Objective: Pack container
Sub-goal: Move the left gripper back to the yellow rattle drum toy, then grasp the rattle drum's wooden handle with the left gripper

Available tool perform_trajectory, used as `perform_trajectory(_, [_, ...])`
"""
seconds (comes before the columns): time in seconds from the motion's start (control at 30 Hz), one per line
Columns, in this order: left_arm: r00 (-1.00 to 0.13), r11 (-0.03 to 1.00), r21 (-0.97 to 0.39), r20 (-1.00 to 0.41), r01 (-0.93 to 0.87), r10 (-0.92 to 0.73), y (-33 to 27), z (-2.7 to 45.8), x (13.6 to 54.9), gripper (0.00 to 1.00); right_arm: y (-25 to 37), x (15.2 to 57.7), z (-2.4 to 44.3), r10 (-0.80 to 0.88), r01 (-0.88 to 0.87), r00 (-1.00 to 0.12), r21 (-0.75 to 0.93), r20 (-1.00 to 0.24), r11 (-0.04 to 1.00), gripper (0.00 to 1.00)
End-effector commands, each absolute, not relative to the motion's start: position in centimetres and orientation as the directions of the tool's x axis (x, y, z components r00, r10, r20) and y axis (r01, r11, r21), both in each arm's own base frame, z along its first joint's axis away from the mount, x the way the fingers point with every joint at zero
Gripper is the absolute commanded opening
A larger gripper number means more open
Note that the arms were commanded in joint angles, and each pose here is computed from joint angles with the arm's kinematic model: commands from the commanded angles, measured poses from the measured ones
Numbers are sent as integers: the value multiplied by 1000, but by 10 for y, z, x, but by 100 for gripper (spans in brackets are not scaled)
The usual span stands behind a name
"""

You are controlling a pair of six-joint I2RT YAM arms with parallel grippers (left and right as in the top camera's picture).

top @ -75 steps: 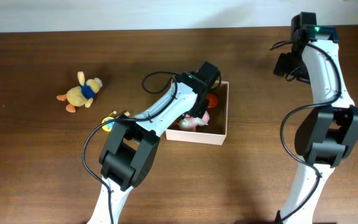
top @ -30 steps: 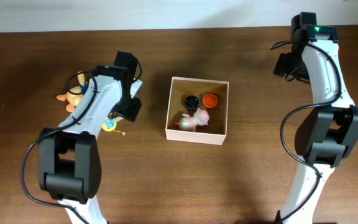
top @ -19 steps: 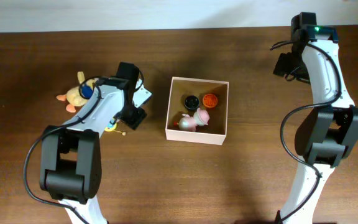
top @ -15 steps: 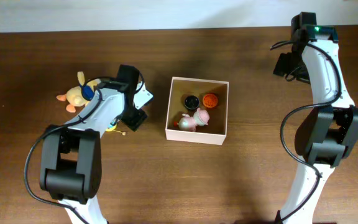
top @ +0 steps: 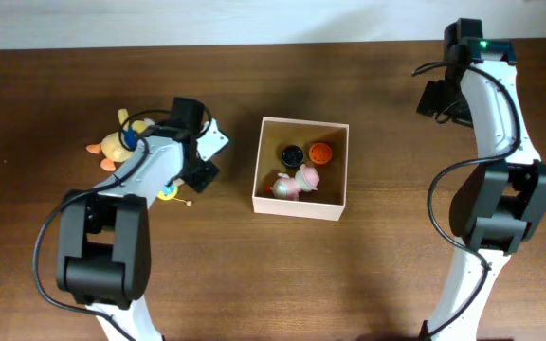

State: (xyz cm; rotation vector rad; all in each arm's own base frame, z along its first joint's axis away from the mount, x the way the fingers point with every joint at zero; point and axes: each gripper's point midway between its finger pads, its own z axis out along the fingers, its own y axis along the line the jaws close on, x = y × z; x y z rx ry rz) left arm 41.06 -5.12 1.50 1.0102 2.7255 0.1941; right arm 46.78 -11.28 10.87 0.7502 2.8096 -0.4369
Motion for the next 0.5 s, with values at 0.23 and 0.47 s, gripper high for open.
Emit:
perform_trajectory(0.23, [-735,748,187,-147,636,662,-39,13,405,69,-114,468,108,468,528,-842,-227,-270,818,99])
perform_trajectory(0.47, [-734,749,152,-150,645,663,-44,11,400,37,-114,468,108,468,528,-842,-227,-270,818,99])
